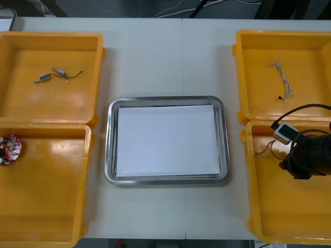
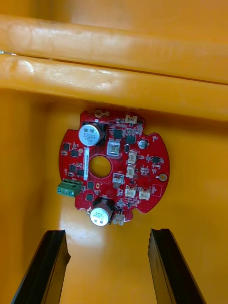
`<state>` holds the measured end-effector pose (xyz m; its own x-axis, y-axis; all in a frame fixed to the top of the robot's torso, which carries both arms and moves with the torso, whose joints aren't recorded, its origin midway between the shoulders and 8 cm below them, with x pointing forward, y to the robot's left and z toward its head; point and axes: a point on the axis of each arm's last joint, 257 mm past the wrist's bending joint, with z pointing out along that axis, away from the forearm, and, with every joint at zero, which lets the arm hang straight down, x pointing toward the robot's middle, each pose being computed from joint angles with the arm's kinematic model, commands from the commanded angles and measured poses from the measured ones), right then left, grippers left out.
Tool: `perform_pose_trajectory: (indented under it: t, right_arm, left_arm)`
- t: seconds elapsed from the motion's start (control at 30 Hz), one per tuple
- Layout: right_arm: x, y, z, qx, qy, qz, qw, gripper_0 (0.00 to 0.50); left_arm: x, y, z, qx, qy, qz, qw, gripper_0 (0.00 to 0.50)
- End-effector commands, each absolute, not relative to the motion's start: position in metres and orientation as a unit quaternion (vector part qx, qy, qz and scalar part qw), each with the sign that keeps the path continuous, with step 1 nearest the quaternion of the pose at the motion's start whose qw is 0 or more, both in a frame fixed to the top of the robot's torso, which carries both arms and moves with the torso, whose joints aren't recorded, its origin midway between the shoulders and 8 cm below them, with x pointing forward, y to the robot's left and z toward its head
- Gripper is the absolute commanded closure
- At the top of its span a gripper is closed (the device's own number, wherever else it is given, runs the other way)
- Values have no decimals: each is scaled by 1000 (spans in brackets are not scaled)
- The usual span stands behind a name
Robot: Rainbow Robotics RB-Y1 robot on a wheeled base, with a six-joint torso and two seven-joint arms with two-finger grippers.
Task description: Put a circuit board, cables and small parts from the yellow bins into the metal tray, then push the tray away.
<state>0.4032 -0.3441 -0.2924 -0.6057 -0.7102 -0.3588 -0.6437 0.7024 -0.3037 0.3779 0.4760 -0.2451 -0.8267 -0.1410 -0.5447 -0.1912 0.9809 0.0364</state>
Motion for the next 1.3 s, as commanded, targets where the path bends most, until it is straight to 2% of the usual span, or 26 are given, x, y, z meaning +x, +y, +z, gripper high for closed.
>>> perform_pose_trajectory:
  t: [0.03, 0.13, 0.37, 0.57, 0.9, 1.3]
  right_arm:
    - [397, -332, -300, -399, 884, -74, 231, 0]
    - [398, -333, -302, -400, 884, -80, 229, 0]
    - [395, -336, -311, -394, 889, -76, 220, 0]
    - [396, -333, -313, -393, 889, -77, 221, 0]
    - [394, -333, -316, -392, 891, -74, 217, 0]
    - [393, -336, -322, -385, 896, -69, 210, 0]
  left_arm:
    - [371, 474, -249, -64, 957, 50, 280, 0]
    - [371, 475, -251, -70, 957, 41, 280, 0]
    - [370, 476, -252, -63, 960, 0, 274, 0]
    - [367, 481, -251, -70, 960, -10, 270, 0]
    - [380, 492, -247, -84, 958, -9, 274, 0]
    - [390, 498, -250, -92, 955, 12, 281, 0]
